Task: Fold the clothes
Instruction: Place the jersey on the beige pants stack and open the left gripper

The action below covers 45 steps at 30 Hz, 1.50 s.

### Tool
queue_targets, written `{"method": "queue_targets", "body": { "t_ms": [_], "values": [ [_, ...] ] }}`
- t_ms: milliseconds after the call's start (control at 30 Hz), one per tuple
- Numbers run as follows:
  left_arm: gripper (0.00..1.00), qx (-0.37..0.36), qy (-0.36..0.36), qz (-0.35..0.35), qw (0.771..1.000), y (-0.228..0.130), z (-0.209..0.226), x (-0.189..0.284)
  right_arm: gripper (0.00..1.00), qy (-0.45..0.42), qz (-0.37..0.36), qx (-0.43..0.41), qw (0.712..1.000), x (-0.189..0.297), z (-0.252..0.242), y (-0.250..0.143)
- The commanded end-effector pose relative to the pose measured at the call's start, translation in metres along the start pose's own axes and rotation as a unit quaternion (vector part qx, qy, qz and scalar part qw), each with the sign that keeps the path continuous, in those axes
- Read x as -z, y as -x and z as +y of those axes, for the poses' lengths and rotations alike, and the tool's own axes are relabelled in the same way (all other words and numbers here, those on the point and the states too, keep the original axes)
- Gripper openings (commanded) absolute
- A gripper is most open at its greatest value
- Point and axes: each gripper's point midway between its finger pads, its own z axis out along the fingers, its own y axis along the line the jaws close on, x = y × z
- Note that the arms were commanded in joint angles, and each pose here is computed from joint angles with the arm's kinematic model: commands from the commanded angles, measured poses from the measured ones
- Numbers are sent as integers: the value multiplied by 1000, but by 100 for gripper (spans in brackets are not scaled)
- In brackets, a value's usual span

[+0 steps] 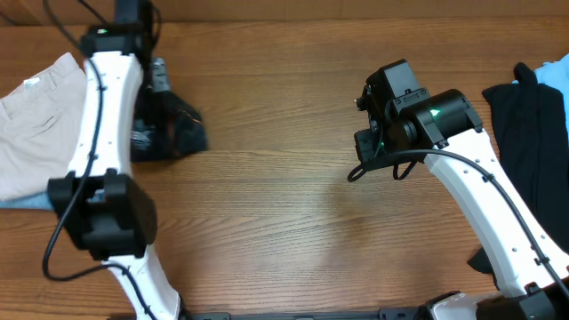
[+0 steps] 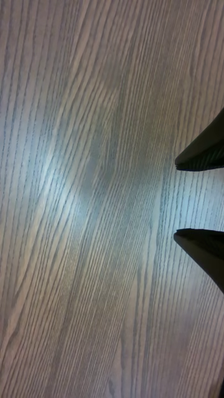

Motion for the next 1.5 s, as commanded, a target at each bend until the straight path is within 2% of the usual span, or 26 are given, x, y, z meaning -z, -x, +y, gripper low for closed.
{"method": "queue_targets", "body": {
  "t_ms": [0,467,700,1033,1467],
  "values": [
    [4,39,29,-38,998,11,34,27,34,-1,-31,-5,1000,15,-2,7],
    [4,96,55,-47,993,15,99,32,36,-1,-34,-5,999,15,-2,9],
    [4,134,71,-51,987,17,139,25,37,0,-35,-5,999,15,-2,9],
    [5,206,54,-79,974,27,193,14,38,0,-35,-5,999,15,-2,9],
    [5,250,72,-86,962,30,239,-17,39,-1,-35,-5,999,15,-2,9]
  ]
}}
